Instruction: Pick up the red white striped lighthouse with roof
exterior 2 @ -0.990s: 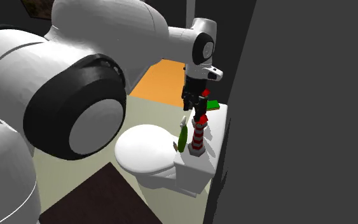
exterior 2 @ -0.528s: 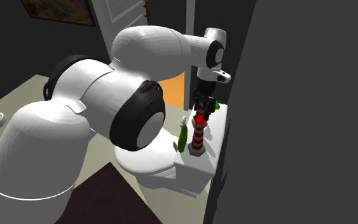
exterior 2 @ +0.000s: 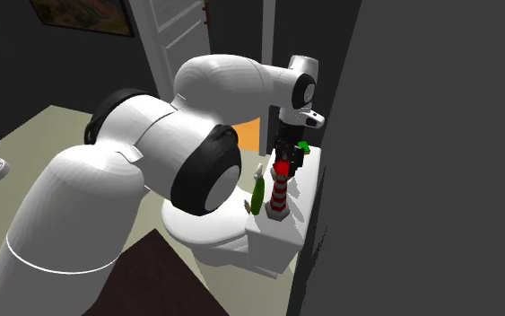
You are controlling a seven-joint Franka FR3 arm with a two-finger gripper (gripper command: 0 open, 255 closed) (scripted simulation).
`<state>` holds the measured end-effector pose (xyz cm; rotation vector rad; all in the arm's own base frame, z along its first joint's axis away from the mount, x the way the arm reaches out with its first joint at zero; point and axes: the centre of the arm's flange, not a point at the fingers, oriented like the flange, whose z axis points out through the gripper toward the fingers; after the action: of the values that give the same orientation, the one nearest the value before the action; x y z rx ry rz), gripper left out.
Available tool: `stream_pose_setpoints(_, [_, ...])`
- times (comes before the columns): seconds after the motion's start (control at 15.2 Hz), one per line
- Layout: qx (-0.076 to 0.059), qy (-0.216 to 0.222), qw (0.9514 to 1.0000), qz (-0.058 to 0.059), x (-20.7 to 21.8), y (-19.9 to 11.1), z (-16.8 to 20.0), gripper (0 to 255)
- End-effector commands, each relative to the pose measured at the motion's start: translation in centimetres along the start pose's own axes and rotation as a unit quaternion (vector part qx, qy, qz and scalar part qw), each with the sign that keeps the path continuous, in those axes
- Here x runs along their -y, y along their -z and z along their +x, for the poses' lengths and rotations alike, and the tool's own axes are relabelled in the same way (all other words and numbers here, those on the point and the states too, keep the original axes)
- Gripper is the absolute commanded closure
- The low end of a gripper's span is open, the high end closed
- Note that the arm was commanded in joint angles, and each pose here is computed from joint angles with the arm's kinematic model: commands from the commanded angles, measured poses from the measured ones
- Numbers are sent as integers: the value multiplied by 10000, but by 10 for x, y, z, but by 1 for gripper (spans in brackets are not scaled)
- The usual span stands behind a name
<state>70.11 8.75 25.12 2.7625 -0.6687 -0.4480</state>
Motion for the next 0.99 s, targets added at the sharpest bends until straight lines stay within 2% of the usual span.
stream_pose_setpoints(0.0, [-2, -1, 10000, 1, 1, -2, 1, 0])
stream_pose_setpoints(0.07, [-2, -1, 10000, 1, 1, -3, 1, 255])
stream_pose_setpoints(0.66, [-2, -1, 10000, 1, 1, -2, 1, 255])
stream_pose_setpoints(0.92, [-2, -1, 10000, 1, -6, 17, -4, 255])
